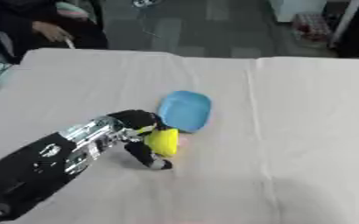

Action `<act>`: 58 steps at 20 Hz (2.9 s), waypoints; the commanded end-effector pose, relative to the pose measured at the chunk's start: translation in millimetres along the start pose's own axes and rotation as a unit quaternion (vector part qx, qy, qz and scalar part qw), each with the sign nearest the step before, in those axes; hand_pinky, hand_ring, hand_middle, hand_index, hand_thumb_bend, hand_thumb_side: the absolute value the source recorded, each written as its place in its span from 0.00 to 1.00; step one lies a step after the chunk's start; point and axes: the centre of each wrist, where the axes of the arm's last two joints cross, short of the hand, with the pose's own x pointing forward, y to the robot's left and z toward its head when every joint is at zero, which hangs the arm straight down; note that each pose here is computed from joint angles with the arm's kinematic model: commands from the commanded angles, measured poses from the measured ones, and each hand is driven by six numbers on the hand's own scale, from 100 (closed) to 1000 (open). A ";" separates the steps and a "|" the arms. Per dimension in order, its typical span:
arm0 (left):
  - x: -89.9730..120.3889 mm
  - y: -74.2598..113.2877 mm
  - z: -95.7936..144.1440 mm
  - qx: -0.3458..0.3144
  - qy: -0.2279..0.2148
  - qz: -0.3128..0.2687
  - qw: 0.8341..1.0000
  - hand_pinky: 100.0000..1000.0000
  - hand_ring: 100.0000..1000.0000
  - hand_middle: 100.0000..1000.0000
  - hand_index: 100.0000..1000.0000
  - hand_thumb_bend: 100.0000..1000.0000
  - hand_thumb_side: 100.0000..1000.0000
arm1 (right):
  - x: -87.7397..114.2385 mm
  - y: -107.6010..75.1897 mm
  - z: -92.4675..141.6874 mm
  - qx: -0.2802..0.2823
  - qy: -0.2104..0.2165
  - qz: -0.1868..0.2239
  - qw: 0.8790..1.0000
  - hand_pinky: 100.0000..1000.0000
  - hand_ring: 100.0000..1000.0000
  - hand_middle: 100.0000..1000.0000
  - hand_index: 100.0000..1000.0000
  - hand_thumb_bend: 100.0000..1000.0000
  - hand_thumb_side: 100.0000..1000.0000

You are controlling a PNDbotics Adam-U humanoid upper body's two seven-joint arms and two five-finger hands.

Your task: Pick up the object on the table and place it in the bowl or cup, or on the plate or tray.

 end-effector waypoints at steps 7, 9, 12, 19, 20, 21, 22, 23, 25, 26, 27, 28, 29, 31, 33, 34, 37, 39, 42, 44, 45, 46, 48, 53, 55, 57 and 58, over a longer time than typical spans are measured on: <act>-0.1 9.4 1.9 0.031 -0.001 -0.005 1.000 0.00 0.11 0.25 0.41 0.00 0.57 | -1.0 -7.0 -8.9 -0.006 -0.024 0.000 1.000 0.08 0.35 0.39 0.12 0.00 0.91; 2.2 11.4 3.2 0.068 -0.016 0.004 0.998 0.00 0.00 0.10 0.30 0.00 0.52 | -1.0 -7.1 -8.8 -0.006 -0.024 -0.001 1.000 0.08 0.35 0.39 0.12 0.00 0.91; 5.0 14.2 4.7 0.107 -0.033 0.016 0.994 0.00 0.00 0.02 0.24 0.00 0.50 | -0.8 -6.8 -8.3 -0.005 -0.023 -0.001 1.000 0.08 0.35 0.39 0.12 0.00 0.91; 5.6 24.7 9.9 0.128 -0.028 0.017 0.991 0.00 0.00 0.00 0.15 0.00 0.43 | -0.3 -5.9 -7.3 -0.004 -0.022 -0.001 1.000 0.07 0.35 0.39 0.12 0.00 0.91; 6.5 27.0 11.5 0.132 -0.025 0.017 0.991 0.00 0.00 0.00 0.15 0.00 0.43 | -0.2 -5.8 -7.1 -0.004 -0.021 0.000 1.000 0.07 0.35 0.39 0.12 0.00 0.91; 7.6 29.0 13.2 0.134 -0.022 0.016 0.991 0.00 0.00 0.00 0.15 0.00 0.42 | -0.1 -5.7 -6.9 -0.003 -0.021 0.000 1.000 0.07 0.35 0.39 0.11 0.00 0.91; 9.3 31.3 15.0 0.136 -0.020 0.017 0.990 0.00 0.00 0.00 0.15 0.00 0.42 | 0.0 -5.6 -6.6 -0.003 -0.021 0.000 1.000 0.07 0.35 0.39 0.11 0.00 0.91; 11.3 33.9 16.9 0.138 -0.017 0.018 0.990 0.00 0.00 0.00 0.14 0.00 0.42 | 0.1 -5.5 -6.4 -0.003 -0.020 0.001 1.000 0.07 0.35 0.39 0.11 0.00 0.91; 16.2 40.6 21.5 0.142 -0.012 0.015 0.990 0.00 0.00 0.00 0.14 0.00 0.42 | 0.4 -5.0 -5.7 -0.003 -0.020 0.001 1.000 0.07 0.35 0.39 0.11 0.00 0.91; 18.7 44.7 24.5 0.144 -0.008 0.013 0.990 0.00 0.00 0.00 0.14 0.00 0.42 | 0.5 -5.0 -5.5 -0.003 -0.019 0.002 1.000 0.07 0.35 0.39 0.11 0.00 0.91; 21.6 48.7 27.9 0.145 -0.005 0.010 0.989 0.00 0.00 0.00 0.14 0.00 0.42 | 0.5 -4.9 -5.2 -0.003 -0.019 0.002 1.000 0.07 0.35 0.39 0.11 0.00 0.91; 24.4 53.5 31.9 0.147 -0.002 0.004 0.989 0.00 0.00 0.00 0.14 0.00 0.41 | 0.7 -4.7 -4.9 -0.002 -0.019 0.003 1.000 0.07 0.35 0.39 0.11 0.00 0.92; 27.7 58.3 35.9 0.149 0.000 0.000 0.989 0.00 0.00 0.00 0.14 0.00 0.41 | 0.9 -4.4 -4.6 -0.002 -0.018 0.003 1.000 0.07 0.35 0.39 0.11 0.00 0.92; 34.4 68.9 44.4 0.155 0.004 -0.006 0.988 0.00 0.00 0.00 0.14 0.00 0.42 | 1.2 -3.8 -4.1 -0.001 -0.017 0.004 1.000 0.07 0.35 0.39 0.11 0.00 0.92; 40.7 77.6 51.9 0.157 0.003 -0.009 0.987 0.00 0.00 0.00 0.14 0.00 0.42 | 1.3 -3.6 -3.9 -0.002 -0.017 0.004 1.000 0.07 0.35 0.39 0.11 0.00 0.92; 43.2 82.0 55.0 0.162 0.002 -0.011 0.987 0.00 0.00 0.00 0.14 0.00 0.42 | 1.3 -3.4 -3.9 -0.001 -0.018 0.004 1.000 0.07 0.35 0.39 0.11 0.00 0.92; 45.8 91.9 59.4 0.187 0.005 -0.020 0.982 0.00 0.00 0.00 0.14 0.00 0.41 | 1.4 -3.0 -4.2 -0.002 -0.018 0.004 1.000 0.07 0.35 0.39 0.11 0.00 0.92; 44.3 95.5 58.0 0.204 0.009 -0.027 0.979 0.00 0.00 0.00 0.14 0.00 0.42 | 1.2 -2.8 -4.8 -0.002 -0.019 0.004 1.000 0.07 0.35 0.39 0.11 0.00 0.92; 36.7 100.5 50.8 0.229 0.023 -0.037 0.973 0.00 0.00 0.00 0.14 0.00 0.42 | 0.7 -2.3 -7.2 -0.003 -0.022 0.001 1.000 0.07 0.35 0.39 0.11 0.00 0.92; 29.4 102.0 42.8 0.245 0.036 -0.041 0.968 0.00 0.00 0.00 0.14 0.00 0.43 | 0.2 -1.7 -9.7 -0.005 -0.025 -0.003 1.000 0.07 0.35 0.39 0.11 0.00 0.92; 25.7 101.6 38.2 0.253 0.041 -0.044 0.966 0.00 0.00 0.00 0.14 0.00 0.43 | -0.1 -1.4 -10.9 -0.006 -0.026 -0.006 1.000 0.07 0.35 0.39 0.11 0.00 0.92; 21.5 101.9 33.9 0.261 0.047 -0.046 0.963 0.00 0.00 0.00 0.14 0.00 0.43 | -0.4 -0.9 -12.5 -0.007 -0.028 -0.008 1.000 0.07 0.35 0.39 0.11 0.00 0.92; 12.8 101.1 25.3 0.275 0.059 -0.052 0.958 0.00 0.00 0.00 0.14 0.00 0.43 | -1.0 0.2 -15.9 -0.009 -0.031 -0.014 0.999 0.07 0.35 0.39 0.12 0.00 0.92; -7.9 100.8 12.5 0.297 0.087 -0.070 0.948 0.00 0.00 0.00 0.15 0.00 0.43 | -1.9 5.8 -26.1 -0.013 -0.040 -0.036 0.998 0.07 0.34 0.39 0.11 0.00 0.93; -15.0 101.2 9.3 0.304 0.095 -0.077 0.945 0.00 0.00 0.00 0.15 0.00 0.43 | -2.4 7.7 -30.8 -0.016 -0.044 -0.045 0.998 0.06 0.34 0.40 0.12 0.00 0.93; -21.3 101.1 6.8 0.312 0.098 -0.083 0.941 0.00 0.00 0.00 0.15 0.00 0.44 | -3.0 9.4 -36.1 -0.019 -0.049 -0.055 0.997 0.06 0.34 0.40 0.12 0.00 0.94; -23.9 100.9 5.7 0.315 0.098 -0.085 0.940 0.00 0.00 0.00 0.15 0.00 0.44 | -3.3 9.9 -38.5 -0.020 -0.051 -0.059 0.997 0.06 0.34 0.40 0.12 0.00 0.94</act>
